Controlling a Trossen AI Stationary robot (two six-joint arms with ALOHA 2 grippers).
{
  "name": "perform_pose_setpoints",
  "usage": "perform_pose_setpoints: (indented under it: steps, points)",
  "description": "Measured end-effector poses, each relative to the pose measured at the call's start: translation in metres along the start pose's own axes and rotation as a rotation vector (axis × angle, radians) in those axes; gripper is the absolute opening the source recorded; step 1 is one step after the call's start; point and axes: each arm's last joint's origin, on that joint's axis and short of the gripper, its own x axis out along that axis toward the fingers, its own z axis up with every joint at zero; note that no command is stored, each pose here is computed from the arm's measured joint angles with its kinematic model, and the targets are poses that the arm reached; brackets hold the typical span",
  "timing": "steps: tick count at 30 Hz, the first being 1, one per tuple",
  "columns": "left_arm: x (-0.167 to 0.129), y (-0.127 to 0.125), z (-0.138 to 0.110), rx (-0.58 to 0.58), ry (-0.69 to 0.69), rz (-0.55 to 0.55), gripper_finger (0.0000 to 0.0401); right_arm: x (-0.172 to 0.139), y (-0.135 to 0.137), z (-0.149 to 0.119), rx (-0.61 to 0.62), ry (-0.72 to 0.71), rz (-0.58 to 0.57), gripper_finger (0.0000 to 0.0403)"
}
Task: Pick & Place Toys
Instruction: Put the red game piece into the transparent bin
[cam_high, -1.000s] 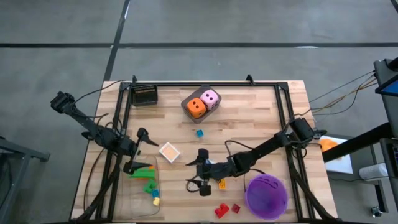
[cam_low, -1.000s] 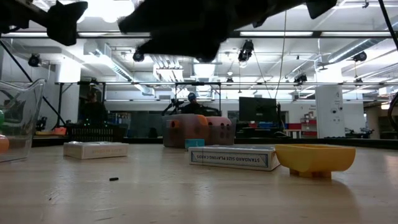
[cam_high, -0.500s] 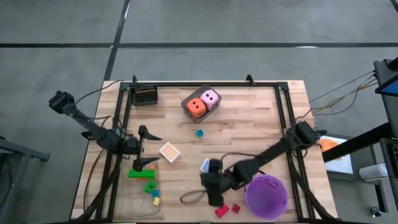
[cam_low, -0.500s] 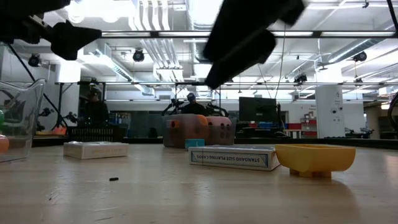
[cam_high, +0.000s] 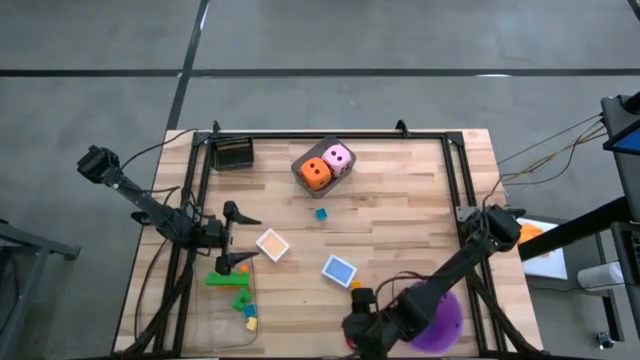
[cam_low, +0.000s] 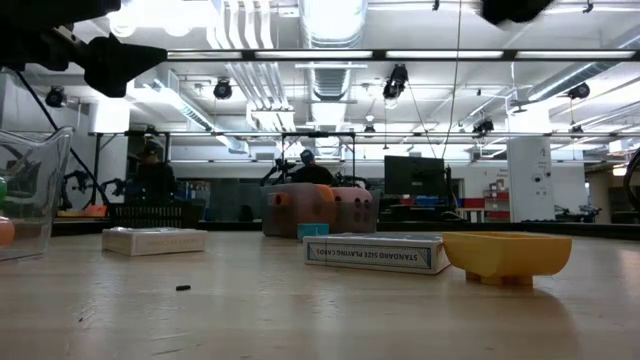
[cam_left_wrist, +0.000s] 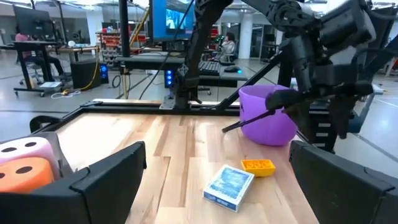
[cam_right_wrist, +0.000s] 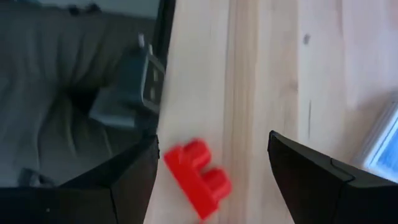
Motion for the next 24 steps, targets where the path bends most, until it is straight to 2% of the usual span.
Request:
perform_pose_setpoints:
  steps: [5, 12, 24]
  points:
    - [0.000, 0.001, 0.000, 0.001, 0.000, 0.017, 0.0399, 0.009, 0.007, -0.014, -0.002, 0.115, -0.029, 0.0292]
    - [0.000, 0.001, 0.000, 0.003, 0.002, 0.023, 0.0399, 0.020, 0.015, -0.016, -0.045, 0.204, -0.086, 0.0292]
    - [0.000, 0.001, -0.001, 0.006, 0.005, 0.023, 0.0399, 0.049, 0.021, -0.020, -0.154, 0.283, -0.105, 0.0292]
